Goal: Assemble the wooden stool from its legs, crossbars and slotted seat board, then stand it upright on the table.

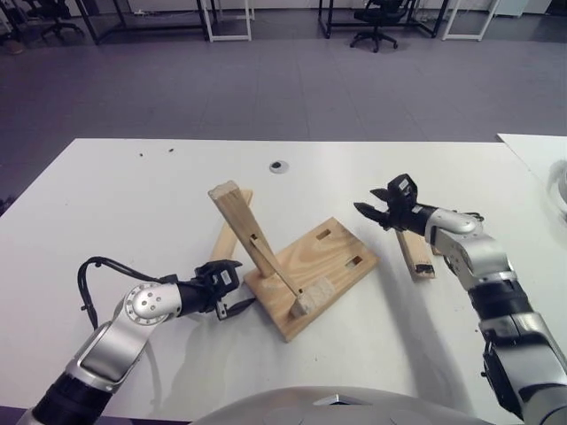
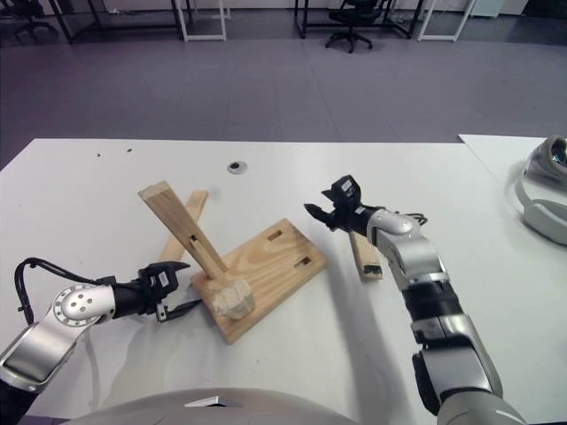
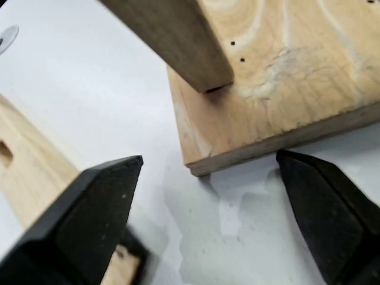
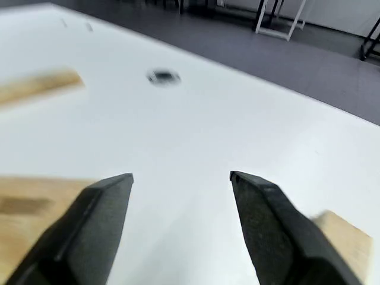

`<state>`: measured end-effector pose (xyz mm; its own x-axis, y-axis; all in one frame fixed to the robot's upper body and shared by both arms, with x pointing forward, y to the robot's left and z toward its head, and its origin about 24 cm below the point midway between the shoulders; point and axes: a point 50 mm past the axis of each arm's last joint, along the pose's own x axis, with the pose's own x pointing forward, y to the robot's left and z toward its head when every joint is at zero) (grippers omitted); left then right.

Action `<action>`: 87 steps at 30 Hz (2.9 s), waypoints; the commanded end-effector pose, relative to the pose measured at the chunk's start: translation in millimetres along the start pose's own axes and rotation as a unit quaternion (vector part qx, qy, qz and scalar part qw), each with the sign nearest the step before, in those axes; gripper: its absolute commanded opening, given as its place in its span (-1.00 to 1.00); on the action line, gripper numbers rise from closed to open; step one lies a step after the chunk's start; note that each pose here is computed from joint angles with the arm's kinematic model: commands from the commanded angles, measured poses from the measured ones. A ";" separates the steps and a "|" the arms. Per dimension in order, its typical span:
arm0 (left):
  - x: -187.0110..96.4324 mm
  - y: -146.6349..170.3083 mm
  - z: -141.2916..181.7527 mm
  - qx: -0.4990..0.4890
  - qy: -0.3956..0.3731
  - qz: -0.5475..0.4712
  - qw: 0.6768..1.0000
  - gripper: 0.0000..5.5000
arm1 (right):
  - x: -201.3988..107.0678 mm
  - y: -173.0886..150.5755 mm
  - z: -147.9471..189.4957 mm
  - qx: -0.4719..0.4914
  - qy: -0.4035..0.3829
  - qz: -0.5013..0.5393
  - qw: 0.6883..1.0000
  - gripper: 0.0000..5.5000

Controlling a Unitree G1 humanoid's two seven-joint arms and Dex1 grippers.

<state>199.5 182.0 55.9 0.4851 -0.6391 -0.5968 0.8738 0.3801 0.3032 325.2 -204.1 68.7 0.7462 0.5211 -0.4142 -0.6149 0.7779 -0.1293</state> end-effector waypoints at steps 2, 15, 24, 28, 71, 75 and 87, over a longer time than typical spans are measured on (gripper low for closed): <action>20.9 12.6 -1.8 0.040 0.029 0.002 0.999 0.52 | -10.2 39.6 -72.3 -0.093 0.112 0.205 0.968 0.11; -2.0 109.3 -17.9 -0.020 -0.043 0.115 0.992 0.52 | -32.5 -1.0 -6.8 -0.146 0.008 0.055 0.988 0.11; 56.4 38.0 25.5 0.069 -0.049 0.027 0.996 0.52 | 26.5 7.2 -22.9 -0.154 0.094 0.145 0.973 0.11; 107.3 48.6 33.0 0.094 -0.026 0.115 0.989 0.52 | 29.9 24.6 -28.3 -0.150 0.079 0.179 0.969 0.11; -28.0 67.1 209.3 -0.458 -0.576 -0.080 0.672 0.41 | -109.4 114.8 139.7 -0.120 -0.407 0.040 0.905 -0.52; -34.8 45.9 212.9 -0.470 -0.559 -0.116 0.673 0.17 | -101.6 125.4 144.3 -0.129 -0.401 0.063 0.905 -0.52; -33.6 48.3 200.4 -0.495 -0.526 -0.050 0.690 -0.56 | -96.3 127.0 144.9 -0.173 -0.379 0.035 0.908 -0.52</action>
<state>230.5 89.2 242.9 0.6239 -0.6305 0.4617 0.7156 0.2235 -0.6618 212.3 -106.5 220.2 0.5910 0.7534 0.2884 -0.6176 0.6526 -0.4390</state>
